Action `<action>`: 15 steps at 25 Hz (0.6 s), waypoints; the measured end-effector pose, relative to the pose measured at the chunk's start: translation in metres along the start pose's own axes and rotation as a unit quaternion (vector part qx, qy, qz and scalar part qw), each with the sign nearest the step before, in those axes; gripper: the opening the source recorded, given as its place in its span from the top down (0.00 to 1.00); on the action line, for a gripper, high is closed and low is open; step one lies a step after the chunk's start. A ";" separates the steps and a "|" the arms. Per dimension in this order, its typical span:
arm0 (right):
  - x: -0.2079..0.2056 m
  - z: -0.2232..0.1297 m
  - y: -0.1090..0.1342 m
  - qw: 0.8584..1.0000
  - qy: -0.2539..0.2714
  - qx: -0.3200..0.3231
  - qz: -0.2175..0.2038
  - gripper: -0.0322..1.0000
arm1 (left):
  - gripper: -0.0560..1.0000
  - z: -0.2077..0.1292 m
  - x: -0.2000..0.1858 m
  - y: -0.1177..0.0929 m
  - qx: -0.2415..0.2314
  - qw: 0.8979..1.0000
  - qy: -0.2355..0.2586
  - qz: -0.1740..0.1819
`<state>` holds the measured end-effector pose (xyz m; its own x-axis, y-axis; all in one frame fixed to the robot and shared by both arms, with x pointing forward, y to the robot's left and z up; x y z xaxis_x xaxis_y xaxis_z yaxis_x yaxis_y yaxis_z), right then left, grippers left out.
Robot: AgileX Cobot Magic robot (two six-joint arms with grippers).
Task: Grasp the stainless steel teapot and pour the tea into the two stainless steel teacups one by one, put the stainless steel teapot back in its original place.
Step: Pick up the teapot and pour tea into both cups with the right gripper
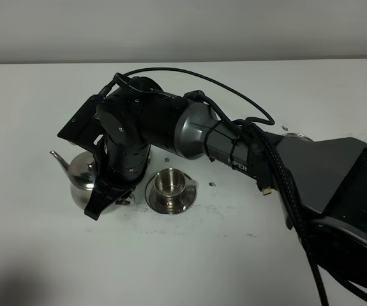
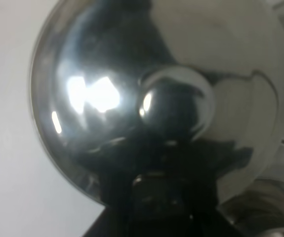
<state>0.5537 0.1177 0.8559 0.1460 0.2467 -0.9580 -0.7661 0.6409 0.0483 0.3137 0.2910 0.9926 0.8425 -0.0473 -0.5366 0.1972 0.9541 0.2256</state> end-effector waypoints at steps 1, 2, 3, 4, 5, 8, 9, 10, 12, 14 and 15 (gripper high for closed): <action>0.004 -0.001 0.001 1.000 0.004 0.000 0.000 0.77 | 0.55 0.000 0.000 0.000 0.000 1.000 0.000 0.000; 0.005 -0.002 0.001 1.000 0.005 -0.001 -0.001 0.77 | 0.55 0.000 0.000 0.000 0.000 1.000 0.000 0.000; 0.008 -0.002 0.001 1.000 0.005 -0.001 -0.001 0.77 | 0.55 0.000 0.000 0.000 0.000 1.000 0.000 0.000; 0.008 -0.002 0.001 1.000 0.004 -0.002 -0.003 0.77 | 0.55 0.000 0.000 0.000 0.000 1.000 0.000 0.000; 0.009 -0.002 0.000 1.000 0.004 -0.003 -0.004 0.77 | 0.55 0.000 0.000 0.000 0.000 1.000 0.000 0.000; 0.009 0.001 -0.002 1.000 -0.002 -0.006 -0.009 0.77 | 0.55 0.000 0.000 0.000 0.000 1.000 0.000 0.000; 0.009 0.001 -0.002 1.000 -0.002 -0.007 -0.010 0.77 | 0.55 0.000 0.000 0.000 0.000 1.000 0.000 0.000; 0.009 0.001 -0.003 1.000 -0.002 -0.008 -0.011 0.77 | 0.55 0.000 0.000 0.000 0.000 1.000 0.000 0.000; 0.008 -0.002 -0.003 1.000 0.004 -0.008 -0.013 0.77 | 0.55 0.000 0.000 0.000 0.000 1.000 0.000 0.000; 0.002 -0.006 -0.003 1.000 0.015 -0.014 -0.013 0.77 | 0.55 0.000 0.000 0.000 0.000 1.000 0.000 0.000; -0.004 -0.007 -0.002 1.000 0.017 -0.017 -0.012 0.77 | 0.55 0.000 0.000 0.000 0.000 1.000 0.000 0.000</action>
<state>0.5509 0.1104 0.8574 0.1431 0.2062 -0.9680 -0.7841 0.6205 0.0162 0.3137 0.2910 0.9926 0.8425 -0.0473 -0.5366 0.1972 0.9541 0.2256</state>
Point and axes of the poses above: a point on each arm's last joint axis where the gripper is mounted, x pointing out along that axis toward the gripper, y along the wrist's bending axis when the last joint is at zero, z = x × y, the point moved 10 cm from there along x, pointing out along that axis toward the gripper, and after that the axes turned 14 degrees about x, right-handed, at the moved point
